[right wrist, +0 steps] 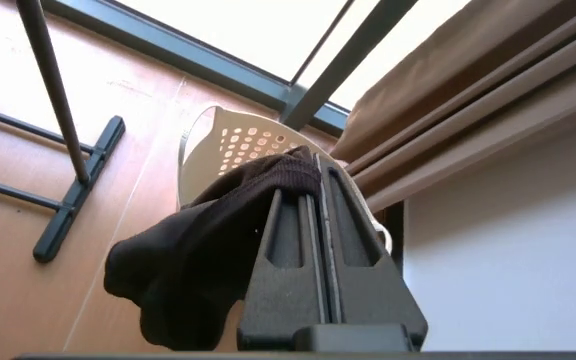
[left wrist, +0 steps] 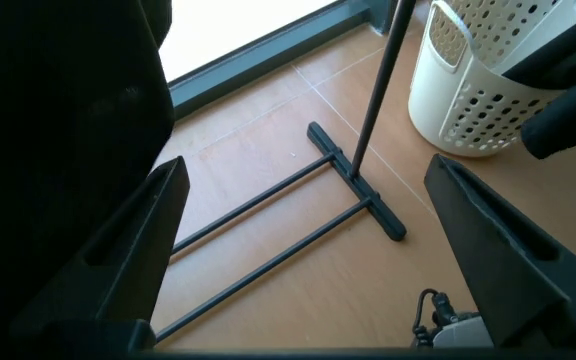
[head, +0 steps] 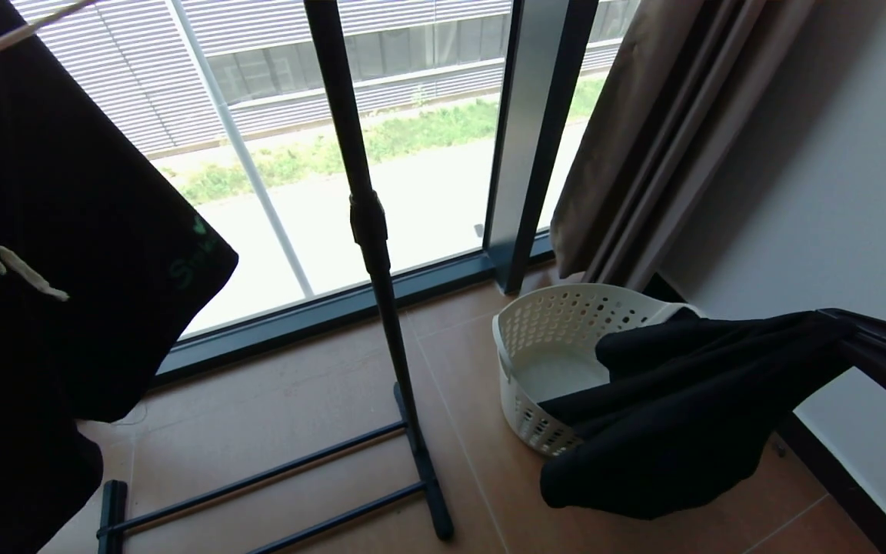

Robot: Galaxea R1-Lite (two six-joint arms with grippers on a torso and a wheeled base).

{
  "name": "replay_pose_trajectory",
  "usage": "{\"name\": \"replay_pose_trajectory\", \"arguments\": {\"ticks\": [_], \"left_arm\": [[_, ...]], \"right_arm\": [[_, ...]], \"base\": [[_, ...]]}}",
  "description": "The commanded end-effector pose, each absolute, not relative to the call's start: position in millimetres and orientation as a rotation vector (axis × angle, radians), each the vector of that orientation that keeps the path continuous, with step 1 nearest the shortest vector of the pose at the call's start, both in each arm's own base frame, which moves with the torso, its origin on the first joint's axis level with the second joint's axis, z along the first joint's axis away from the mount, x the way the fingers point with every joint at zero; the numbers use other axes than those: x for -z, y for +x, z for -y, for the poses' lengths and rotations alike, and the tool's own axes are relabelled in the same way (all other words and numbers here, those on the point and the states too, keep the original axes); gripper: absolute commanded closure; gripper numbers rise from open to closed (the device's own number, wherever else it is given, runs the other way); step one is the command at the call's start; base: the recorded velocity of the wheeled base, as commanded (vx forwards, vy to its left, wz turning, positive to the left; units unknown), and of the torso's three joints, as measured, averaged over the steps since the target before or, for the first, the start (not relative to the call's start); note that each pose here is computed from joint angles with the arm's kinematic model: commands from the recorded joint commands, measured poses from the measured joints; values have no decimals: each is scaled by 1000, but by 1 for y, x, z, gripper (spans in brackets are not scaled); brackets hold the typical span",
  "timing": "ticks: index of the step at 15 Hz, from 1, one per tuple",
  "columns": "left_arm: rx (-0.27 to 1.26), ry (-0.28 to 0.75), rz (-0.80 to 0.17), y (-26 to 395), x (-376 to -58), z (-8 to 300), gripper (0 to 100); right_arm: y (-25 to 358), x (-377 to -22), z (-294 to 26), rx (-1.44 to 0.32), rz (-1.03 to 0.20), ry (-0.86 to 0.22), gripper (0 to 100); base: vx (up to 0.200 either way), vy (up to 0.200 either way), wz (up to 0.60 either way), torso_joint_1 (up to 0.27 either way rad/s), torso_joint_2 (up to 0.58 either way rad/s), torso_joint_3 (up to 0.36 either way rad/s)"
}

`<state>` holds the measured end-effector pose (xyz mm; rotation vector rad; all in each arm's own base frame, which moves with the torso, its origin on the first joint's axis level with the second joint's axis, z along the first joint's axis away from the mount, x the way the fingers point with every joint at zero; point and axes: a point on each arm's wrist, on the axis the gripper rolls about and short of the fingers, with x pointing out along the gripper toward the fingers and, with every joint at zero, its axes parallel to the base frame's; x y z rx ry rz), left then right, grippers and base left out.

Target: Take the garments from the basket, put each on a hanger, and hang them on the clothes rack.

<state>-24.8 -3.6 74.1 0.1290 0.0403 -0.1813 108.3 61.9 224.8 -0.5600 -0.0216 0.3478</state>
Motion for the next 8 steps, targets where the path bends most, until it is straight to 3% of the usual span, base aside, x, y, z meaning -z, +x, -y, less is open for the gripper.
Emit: {"name": "replay_pose_trajectory", "arguments": {"ticks": [1,8], "left_arm": [[181,129,-42,-25,-74,4,0],[181,129,-42,-25,-74,4,0]], "right_arm": [[109,-224,-63,-350,15,-563,100],[109,-223,-62,-350,15,-563,100]], "base": [[0,0,0,80,-442,-173],[0,0,0,105,-471,-162]]}}
